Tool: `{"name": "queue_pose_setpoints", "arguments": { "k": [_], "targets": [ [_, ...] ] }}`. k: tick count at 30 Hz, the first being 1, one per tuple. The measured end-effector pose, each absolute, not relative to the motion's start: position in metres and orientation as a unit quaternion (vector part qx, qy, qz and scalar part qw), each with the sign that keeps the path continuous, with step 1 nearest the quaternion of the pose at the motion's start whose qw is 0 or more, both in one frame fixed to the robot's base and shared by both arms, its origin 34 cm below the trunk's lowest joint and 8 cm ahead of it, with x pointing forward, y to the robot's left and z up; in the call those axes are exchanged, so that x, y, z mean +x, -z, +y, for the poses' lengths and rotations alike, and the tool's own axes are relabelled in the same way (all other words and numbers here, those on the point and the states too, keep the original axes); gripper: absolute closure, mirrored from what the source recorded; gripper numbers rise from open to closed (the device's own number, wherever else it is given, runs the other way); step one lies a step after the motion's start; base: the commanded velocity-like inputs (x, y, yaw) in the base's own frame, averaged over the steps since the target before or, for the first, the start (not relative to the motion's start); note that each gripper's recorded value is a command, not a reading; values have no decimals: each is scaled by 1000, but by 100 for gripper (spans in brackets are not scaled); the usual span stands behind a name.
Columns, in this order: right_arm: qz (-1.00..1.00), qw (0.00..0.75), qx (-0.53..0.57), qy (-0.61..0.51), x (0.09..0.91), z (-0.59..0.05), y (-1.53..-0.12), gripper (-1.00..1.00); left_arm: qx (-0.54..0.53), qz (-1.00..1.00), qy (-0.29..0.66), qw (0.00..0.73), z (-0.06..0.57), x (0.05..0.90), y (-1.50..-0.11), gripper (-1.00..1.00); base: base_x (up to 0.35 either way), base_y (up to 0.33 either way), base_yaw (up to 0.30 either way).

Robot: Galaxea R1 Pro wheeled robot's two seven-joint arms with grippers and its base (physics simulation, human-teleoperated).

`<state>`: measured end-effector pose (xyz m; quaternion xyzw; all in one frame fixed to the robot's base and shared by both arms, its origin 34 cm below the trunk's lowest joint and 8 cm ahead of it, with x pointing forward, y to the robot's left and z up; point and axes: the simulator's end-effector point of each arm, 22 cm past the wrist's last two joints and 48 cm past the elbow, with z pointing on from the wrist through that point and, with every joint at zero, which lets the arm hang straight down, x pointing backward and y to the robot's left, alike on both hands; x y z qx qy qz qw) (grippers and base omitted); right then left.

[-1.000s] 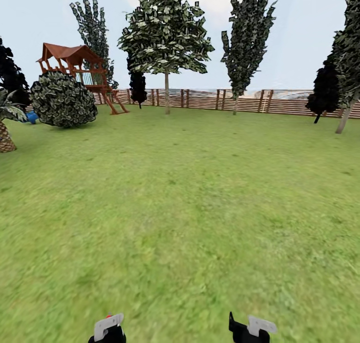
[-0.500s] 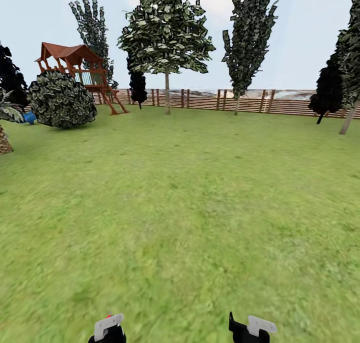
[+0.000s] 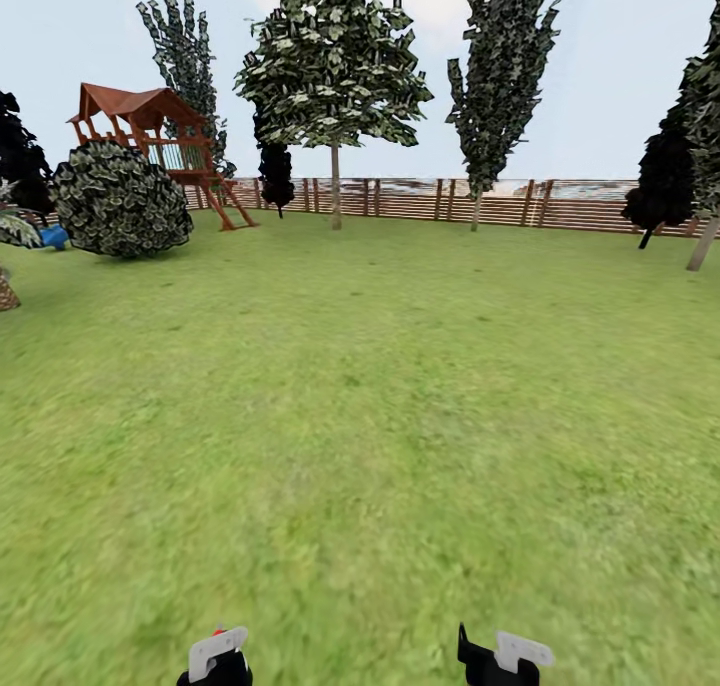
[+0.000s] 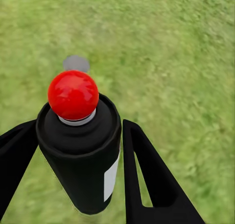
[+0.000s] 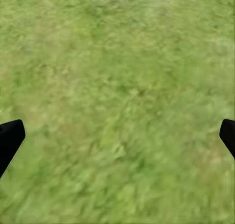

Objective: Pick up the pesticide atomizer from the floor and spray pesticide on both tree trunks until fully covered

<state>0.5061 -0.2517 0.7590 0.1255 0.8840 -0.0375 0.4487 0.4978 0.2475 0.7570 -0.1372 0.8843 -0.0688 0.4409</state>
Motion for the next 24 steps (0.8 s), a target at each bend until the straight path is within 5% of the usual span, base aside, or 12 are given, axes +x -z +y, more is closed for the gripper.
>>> {"name": "queue_pose_setpoints", "arguments": {
  "k": [24],
  "targets": [
    [884, 449, 125, 37, 506, -252, -759, -100, -137, 884, 69, 441, 247, 498, -757, 100, 339, 101, 0]
  ]
}}
